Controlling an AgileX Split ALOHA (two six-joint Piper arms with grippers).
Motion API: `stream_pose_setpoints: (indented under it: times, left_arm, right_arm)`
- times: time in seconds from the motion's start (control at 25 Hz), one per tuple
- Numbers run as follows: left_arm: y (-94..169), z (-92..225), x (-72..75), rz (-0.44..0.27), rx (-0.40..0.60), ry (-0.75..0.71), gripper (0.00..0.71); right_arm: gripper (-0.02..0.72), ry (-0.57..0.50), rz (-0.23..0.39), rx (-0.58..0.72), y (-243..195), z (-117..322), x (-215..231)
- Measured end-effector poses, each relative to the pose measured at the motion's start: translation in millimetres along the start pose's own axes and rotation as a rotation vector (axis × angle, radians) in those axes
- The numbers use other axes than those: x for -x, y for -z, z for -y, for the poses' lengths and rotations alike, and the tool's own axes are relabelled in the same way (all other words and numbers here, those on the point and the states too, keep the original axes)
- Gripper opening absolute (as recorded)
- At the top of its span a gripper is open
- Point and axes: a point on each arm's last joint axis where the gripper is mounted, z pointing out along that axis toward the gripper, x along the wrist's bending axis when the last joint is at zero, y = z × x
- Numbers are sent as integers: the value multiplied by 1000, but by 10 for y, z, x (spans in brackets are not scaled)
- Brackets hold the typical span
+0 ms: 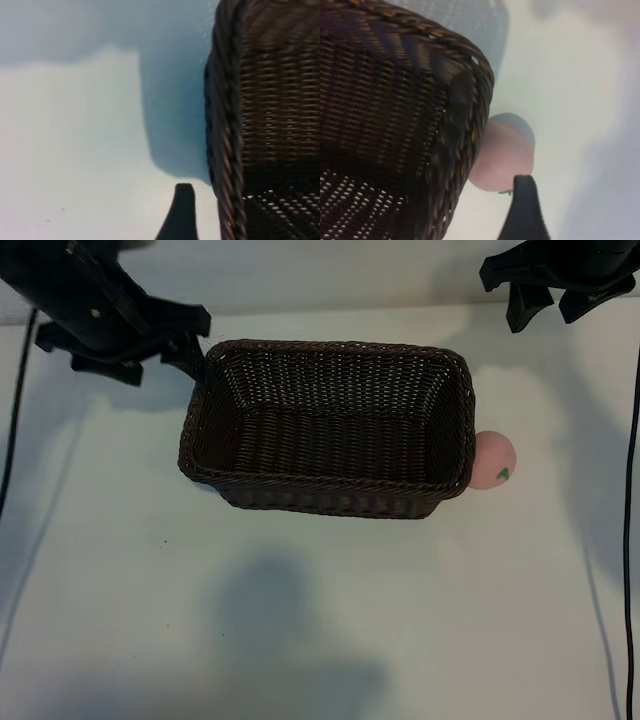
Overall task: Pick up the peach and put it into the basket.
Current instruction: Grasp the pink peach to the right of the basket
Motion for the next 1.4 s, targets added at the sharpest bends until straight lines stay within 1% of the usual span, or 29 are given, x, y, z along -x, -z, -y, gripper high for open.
stream_pose_setpoints:
  times: [0.08, 0.2, 0.36, 0.52, 0.8, 0.92, 1.0, 1.08, 1.16, 1.28, 1.4]
  left_arm:
    - [124, 0, 23, 3, 26, -7, 638]
    - [209, 7, 38, 5, 39, -12, 636]
    - [214, 20, 39, 5, 27, -12, 614]
    - [214, 23, 39, 5, 24, -12, 586]
    - [214, 23, 38, 4, 24, -12, 582]
    - [214, 23, 38, 4, 24, -12, 581]
    - [214, 23, 38, 4, 24, -12, 581]
    - [214, 23, 38, 4, 24, -12, 581]
    - [214, 22, 38, 4, 25, -12, 581]
    - [214, 22, 38, 4, 25, -12, 581]
    - [214, 22, 38, 4, 25, -12, 580]
  right_arm:
    - [528, 2, 5, 0, 0, 0, 4]
    - [517, 2, 11, 0, 0, 0, 10]
    - [514, 2, 17, -10, -24, 16, 18]
    - [512, -2, 22, -66, -210, 131, 39]
    - [508, 0, 24, -97, -406, 241, 59]
    - [490, 17, 23, -111, -492, 298, 67]
    - [475, 35, 10, -130, -570, 359, 65]
    - [469, 70, -15, -142, -658, 423, 54]
    - [468, 133, -35, -155, -734, 487, 48]
    - [466, 269, -56, -171, -823, 570, 51]
    - [465, 385, -101, -179, -880, 632, 43]
